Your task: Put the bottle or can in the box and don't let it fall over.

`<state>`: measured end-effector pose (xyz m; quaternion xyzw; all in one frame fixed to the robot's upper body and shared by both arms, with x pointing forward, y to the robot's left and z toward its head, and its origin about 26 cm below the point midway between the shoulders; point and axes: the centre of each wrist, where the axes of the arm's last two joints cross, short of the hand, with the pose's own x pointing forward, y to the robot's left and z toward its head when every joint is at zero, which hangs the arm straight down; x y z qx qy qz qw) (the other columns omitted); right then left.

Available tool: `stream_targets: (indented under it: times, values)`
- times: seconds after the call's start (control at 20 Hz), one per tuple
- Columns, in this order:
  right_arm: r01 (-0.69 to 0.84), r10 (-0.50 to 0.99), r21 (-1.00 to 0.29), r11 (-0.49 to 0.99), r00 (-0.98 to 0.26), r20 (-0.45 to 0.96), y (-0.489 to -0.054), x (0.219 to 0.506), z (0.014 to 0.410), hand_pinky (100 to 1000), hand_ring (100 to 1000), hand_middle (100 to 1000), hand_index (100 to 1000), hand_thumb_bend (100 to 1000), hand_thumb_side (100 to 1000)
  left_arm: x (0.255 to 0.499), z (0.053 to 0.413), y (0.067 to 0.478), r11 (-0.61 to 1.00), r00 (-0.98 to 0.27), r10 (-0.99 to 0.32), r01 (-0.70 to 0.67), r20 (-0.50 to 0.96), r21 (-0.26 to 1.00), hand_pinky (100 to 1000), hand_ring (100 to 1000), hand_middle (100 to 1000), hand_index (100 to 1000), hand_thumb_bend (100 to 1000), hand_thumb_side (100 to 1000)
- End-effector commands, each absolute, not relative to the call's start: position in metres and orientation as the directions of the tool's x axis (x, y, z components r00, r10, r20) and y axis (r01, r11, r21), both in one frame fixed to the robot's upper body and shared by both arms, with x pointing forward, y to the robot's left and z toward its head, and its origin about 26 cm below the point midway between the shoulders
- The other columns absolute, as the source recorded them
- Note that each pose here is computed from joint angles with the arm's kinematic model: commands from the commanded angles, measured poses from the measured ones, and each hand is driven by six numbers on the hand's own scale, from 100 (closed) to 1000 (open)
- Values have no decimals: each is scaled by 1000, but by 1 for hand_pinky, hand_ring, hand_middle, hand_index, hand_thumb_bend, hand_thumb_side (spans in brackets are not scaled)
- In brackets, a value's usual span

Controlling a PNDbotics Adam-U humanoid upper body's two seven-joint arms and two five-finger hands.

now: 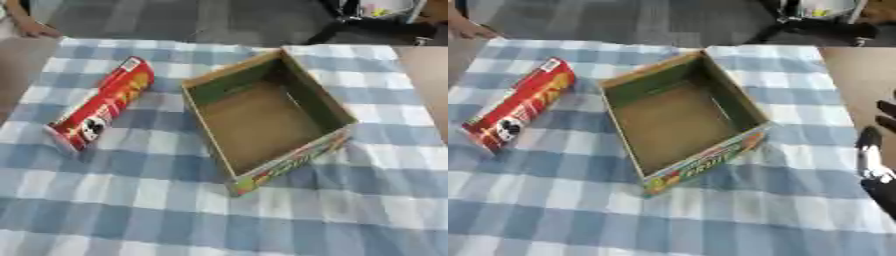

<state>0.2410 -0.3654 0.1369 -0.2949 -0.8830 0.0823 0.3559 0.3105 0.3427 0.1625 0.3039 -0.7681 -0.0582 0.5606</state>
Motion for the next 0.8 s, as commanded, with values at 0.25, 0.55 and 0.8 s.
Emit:
stream_targets:
  times: [0.25,0.55,0.8]
  values:
    - [466,592,-367,805,-590,550,-367,240,147,853,893,1000,942,100,526,311,174,343,785,-200,-569,-423,798,454,714,609,771,793,413,587]
    - [464,591,-368,806,-589,551,-367,240,147,853,893,1000,942,100,526,316,179,338,760,-188,-604,-430,774,488,718,622,776,801,442,570]
    - [456,587,-372,809,-592,552,-366,241,147,853,894,1000,942,100,526,328,188,325,762,-200,-611,-413,766,499,718,624,780,806,447,564]
